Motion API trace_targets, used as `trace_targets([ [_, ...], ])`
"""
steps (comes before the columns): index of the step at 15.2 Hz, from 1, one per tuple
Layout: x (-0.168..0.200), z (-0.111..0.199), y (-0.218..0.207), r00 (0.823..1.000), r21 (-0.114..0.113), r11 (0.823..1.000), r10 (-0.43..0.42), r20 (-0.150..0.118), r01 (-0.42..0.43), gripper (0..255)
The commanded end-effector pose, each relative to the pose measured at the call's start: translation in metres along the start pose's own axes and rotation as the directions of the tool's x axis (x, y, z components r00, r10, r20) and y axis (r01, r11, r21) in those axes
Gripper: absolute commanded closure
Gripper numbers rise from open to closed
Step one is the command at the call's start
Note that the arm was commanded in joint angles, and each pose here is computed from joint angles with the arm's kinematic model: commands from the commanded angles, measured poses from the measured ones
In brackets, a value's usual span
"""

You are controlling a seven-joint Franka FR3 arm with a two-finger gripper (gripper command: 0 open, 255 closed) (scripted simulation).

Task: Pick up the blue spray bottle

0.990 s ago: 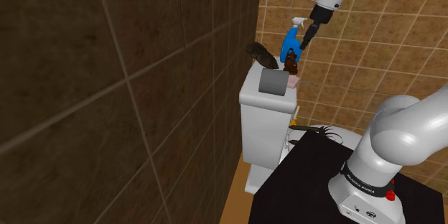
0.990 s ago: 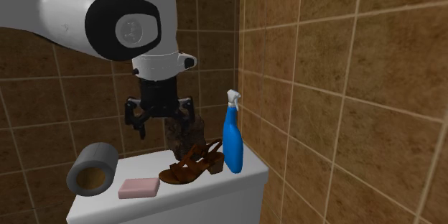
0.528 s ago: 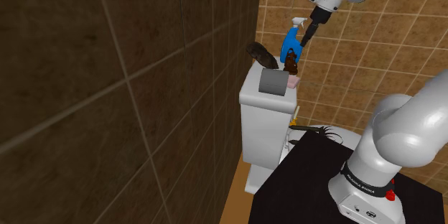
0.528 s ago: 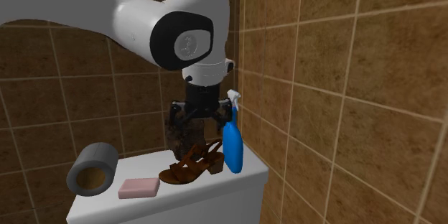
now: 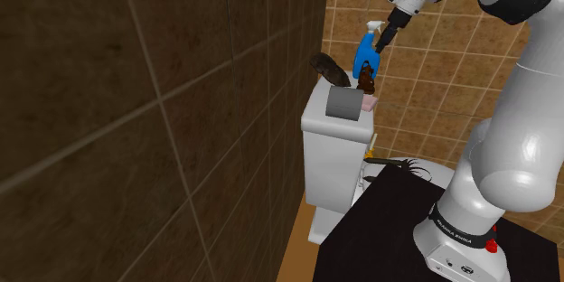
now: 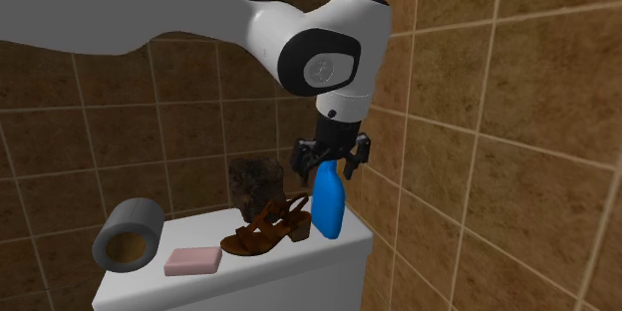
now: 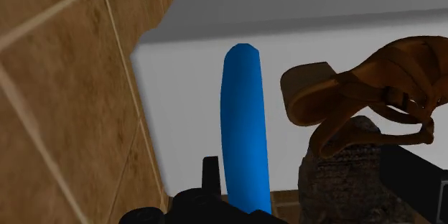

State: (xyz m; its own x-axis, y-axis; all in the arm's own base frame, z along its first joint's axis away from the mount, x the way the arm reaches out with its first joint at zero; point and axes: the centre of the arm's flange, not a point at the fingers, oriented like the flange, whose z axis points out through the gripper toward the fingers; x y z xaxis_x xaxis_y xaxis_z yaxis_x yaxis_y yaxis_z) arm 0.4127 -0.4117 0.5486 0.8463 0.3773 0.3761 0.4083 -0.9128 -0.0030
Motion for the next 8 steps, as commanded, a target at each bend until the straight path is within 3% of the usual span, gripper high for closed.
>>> trace_targets([
  [1, -0.003, 0.008, 0.006, 1.000, 0.000, 1.000, -0.013, -0.011, 0.013, 0],
  [8, -0.016, 0.040, 0.006, 1.000, 0.000, 1.000, -0.013, -0.011, 0.013, 0],
])
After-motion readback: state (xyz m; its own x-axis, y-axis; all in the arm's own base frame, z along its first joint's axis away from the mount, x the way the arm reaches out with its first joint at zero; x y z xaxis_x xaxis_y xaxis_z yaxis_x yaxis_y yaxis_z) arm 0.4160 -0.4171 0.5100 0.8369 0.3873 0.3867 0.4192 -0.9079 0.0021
